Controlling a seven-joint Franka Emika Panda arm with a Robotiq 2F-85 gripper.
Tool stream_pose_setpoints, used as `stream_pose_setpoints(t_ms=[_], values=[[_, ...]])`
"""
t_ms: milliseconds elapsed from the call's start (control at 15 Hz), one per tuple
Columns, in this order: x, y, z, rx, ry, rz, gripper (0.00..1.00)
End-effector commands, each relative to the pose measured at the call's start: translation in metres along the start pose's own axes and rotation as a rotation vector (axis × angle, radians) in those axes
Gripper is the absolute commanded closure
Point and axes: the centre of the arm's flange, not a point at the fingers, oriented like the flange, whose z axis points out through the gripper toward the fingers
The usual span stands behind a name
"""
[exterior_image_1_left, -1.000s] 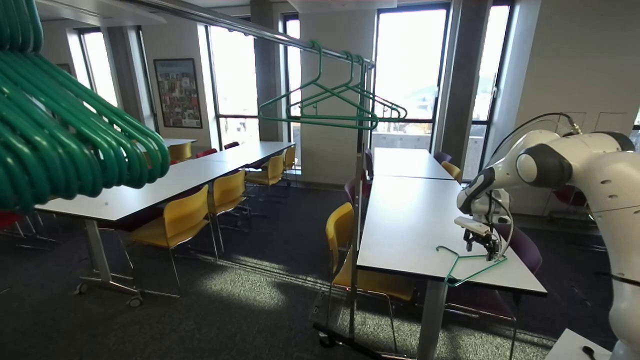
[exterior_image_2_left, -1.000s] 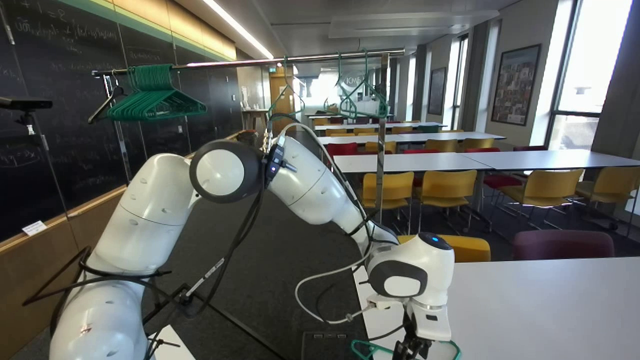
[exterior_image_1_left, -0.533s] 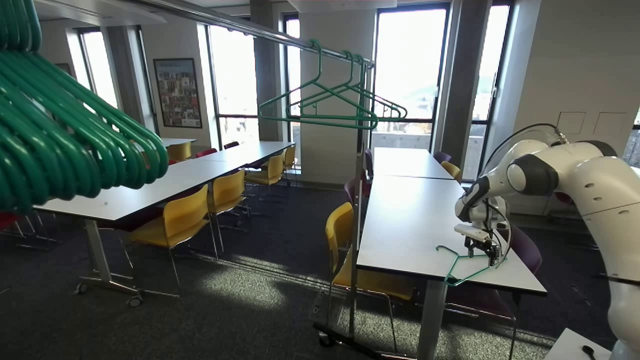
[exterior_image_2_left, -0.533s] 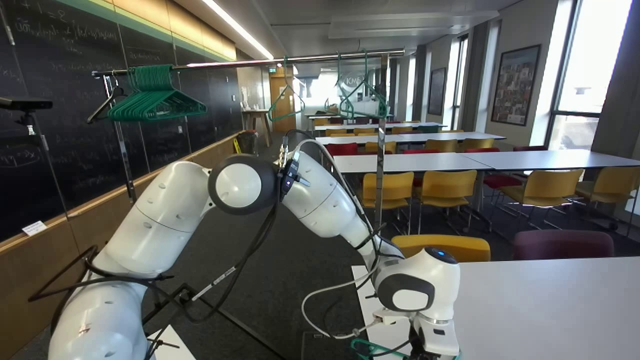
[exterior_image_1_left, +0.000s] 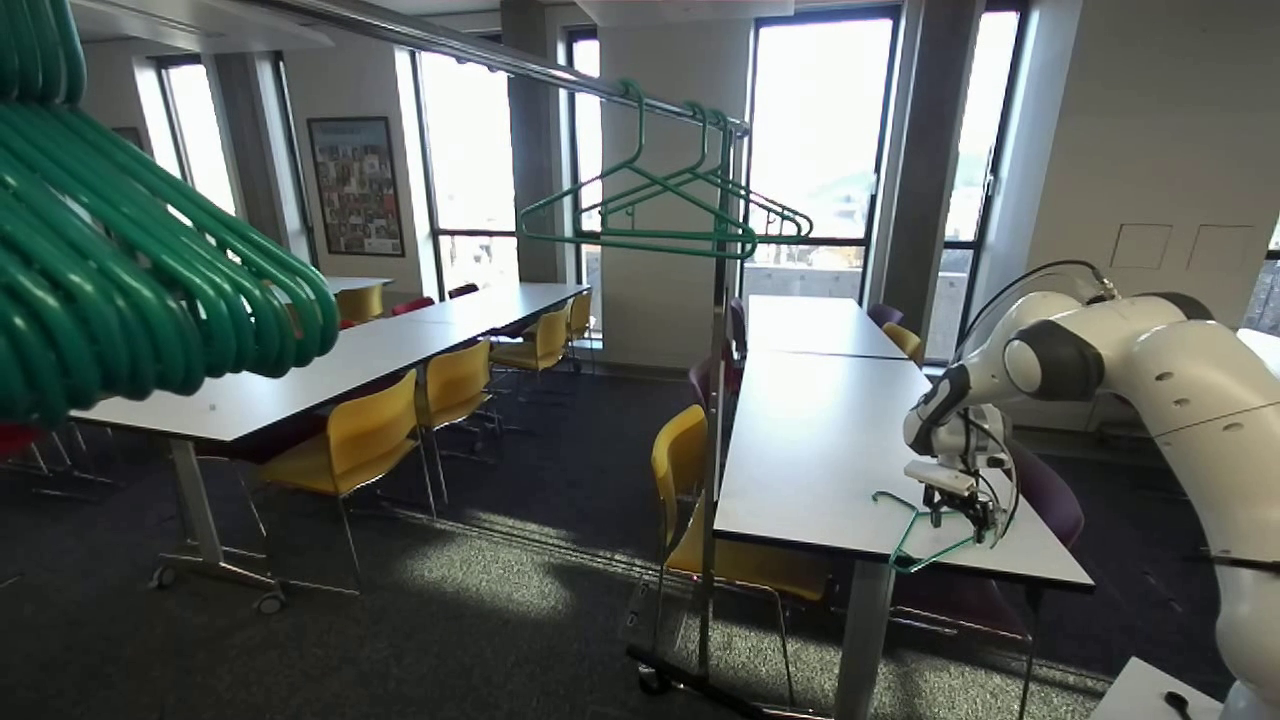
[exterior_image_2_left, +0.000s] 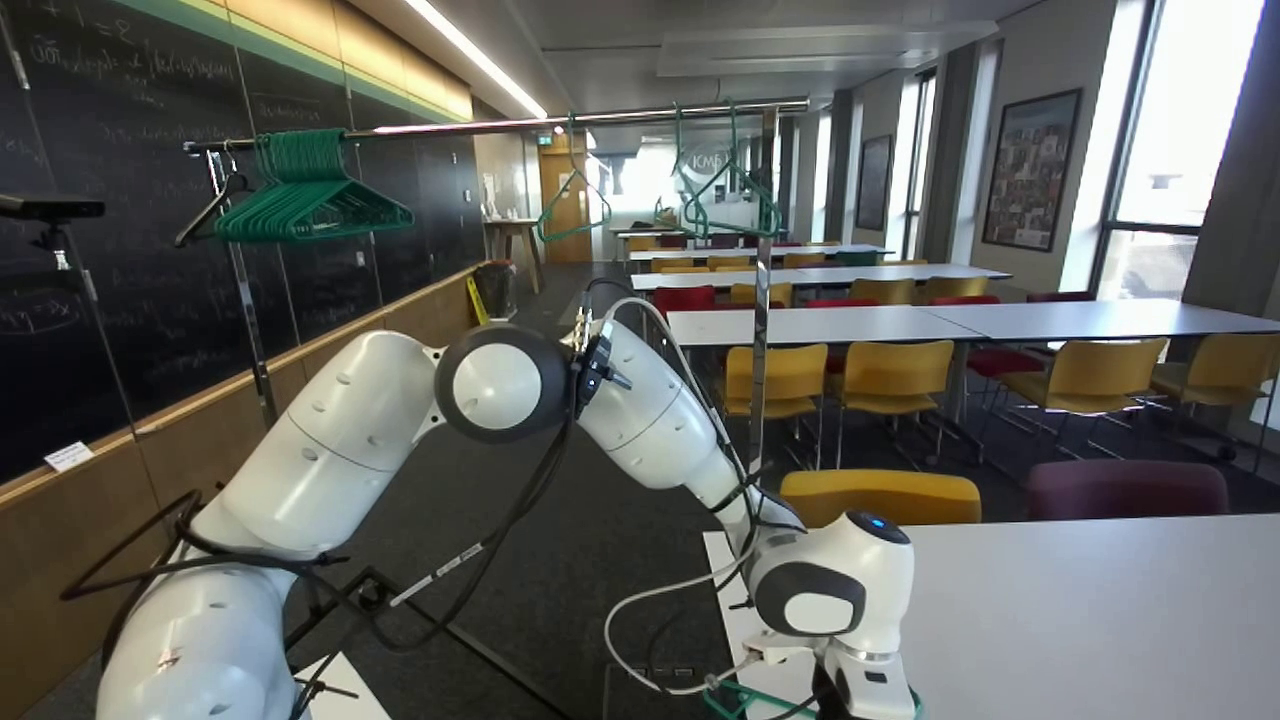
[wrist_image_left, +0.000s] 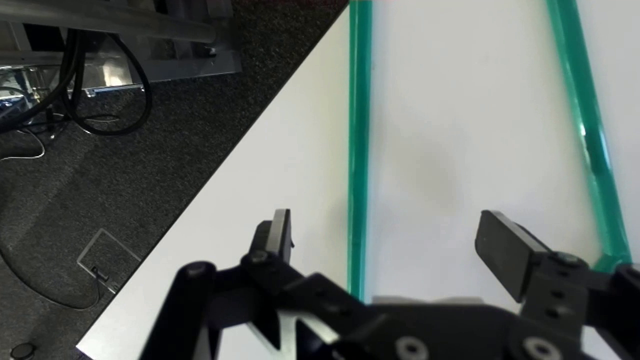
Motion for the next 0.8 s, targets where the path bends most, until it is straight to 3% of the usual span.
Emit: stream_pose_setpoints(t_ms=[0, 733], values=[[0.011, -0.004, -0.002, -0.013, -0.002, -0.042, 0.0], [0.043, 0.004, 0.005, -0.01, 0.001, 0.001, 0.0]])
